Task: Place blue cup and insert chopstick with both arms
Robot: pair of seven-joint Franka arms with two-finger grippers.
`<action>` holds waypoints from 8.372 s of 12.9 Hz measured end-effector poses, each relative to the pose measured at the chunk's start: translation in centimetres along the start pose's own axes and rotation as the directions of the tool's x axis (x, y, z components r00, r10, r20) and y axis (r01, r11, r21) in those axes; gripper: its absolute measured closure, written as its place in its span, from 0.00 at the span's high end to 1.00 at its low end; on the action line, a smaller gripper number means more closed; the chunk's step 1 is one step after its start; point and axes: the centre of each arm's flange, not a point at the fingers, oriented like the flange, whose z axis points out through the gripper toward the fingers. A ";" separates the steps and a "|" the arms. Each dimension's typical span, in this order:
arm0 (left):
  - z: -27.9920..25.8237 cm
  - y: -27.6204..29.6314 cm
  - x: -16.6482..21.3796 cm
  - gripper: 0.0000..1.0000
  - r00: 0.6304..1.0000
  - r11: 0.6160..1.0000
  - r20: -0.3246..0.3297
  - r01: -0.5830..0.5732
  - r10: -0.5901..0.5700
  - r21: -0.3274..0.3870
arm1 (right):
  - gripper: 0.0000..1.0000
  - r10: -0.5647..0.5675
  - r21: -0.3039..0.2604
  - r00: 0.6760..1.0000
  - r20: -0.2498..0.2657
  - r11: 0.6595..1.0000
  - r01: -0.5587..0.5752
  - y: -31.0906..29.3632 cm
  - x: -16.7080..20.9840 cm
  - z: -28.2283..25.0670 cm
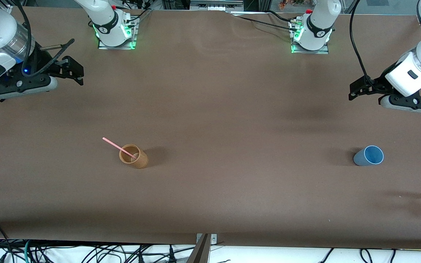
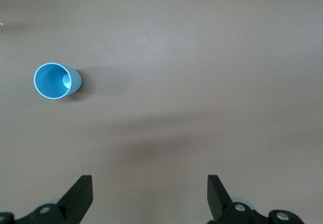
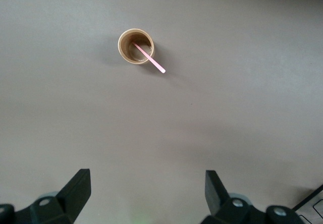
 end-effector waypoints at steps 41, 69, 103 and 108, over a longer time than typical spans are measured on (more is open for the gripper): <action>23.5 -13.2 11.6 0.05 0.907 0.912 0.095 -0.405 0.409 -0.066 | 0.42 -0.375 -0.043 0.913 0.159 0.921 0.386 -1.3 13.0 30.3; 14.3 24.9 8.0 1.00 0.970 0.972 -0.067 0.234 -0.234 0.001 | 0.06 -0.392 -0.053 0.897 0.206 0.911 0.410 -6.3 11.9 13.7; -1.3 -0.1 -0.9 1.00 0.997 0.998 -0.064 0.034 -0.031 0.047 | 0.46 -0.018 0.050 0.983 0.184 0.999 0.009 -42.3 4.2 23.5; -1.3 -0.1 -0.9 1.00 0.997 0.998 -0.064 0.034 -0.031 0.047 | 1.00 0.086 0.096 0.991 0.100 0.991 -0.096 -35.4 7.8 16.9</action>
